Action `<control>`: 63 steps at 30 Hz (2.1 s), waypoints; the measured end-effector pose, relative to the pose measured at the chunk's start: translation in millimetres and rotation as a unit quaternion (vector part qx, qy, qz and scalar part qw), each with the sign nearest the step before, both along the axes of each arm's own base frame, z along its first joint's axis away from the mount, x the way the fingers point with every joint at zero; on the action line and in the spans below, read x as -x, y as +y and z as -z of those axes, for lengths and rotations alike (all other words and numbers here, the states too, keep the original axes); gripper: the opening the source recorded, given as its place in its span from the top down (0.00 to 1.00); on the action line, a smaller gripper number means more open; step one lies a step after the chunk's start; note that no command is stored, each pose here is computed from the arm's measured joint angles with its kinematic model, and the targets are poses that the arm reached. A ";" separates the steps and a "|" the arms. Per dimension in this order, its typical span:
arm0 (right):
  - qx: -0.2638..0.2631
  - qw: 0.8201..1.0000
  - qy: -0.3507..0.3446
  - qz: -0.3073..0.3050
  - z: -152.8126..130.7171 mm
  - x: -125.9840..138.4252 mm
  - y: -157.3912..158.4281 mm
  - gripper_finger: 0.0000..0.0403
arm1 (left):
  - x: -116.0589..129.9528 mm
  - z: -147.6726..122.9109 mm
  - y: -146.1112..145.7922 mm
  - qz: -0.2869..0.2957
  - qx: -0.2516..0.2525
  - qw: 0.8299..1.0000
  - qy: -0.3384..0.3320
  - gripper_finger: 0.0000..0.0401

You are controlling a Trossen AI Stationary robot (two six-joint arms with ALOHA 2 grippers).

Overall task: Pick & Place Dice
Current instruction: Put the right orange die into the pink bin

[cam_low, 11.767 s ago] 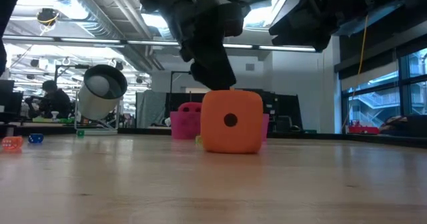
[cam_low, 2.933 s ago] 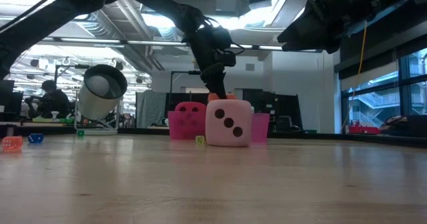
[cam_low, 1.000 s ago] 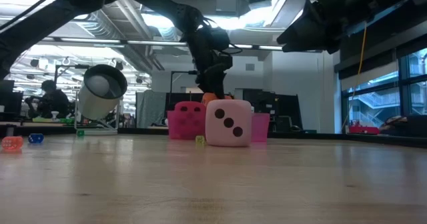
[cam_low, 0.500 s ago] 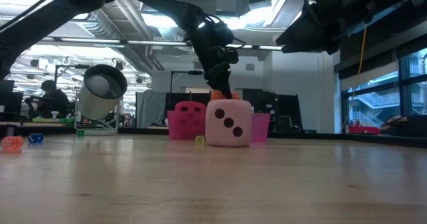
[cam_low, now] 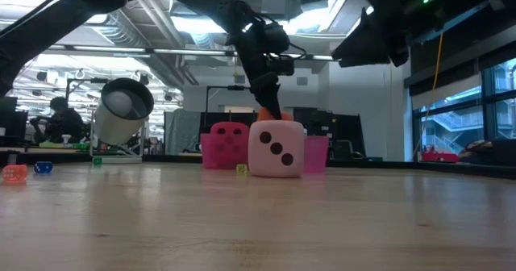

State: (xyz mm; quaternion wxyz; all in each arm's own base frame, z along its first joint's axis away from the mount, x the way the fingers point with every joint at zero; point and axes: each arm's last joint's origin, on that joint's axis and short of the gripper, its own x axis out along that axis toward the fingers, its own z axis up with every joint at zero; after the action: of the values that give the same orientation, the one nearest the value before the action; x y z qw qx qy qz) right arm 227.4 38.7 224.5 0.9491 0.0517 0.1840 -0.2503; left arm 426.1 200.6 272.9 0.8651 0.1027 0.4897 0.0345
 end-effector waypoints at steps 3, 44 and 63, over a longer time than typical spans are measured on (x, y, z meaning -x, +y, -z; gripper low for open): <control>0.005 1.000 0.003 0.031 0.0 -2.1 -15.3 0.49 | 0.1 0.3 -0.8 -0.016 0.013 1.000 -0.001 0.00; -0.068 0.989 -0.120 -0.056 37.7 -51.9 -190.1 0.99 | -1.6 -0.8 -2.4 0.000 0.055 0.998 -0.026 0.00; -0.136 0.987 -0.065 -0.055 80.1 -79.3 -204.9 1.00 | 4.1 -14.0 -5.6 0.007 0.044 0.998 -0.033 0.00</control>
State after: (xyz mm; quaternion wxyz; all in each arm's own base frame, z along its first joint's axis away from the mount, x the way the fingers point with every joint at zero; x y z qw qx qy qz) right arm 306.7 -166.2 144.4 0.9556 0.1858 0.1566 -0.1666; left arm 422.1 195.0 286.8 0.8845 0.0670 0.4616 0.0100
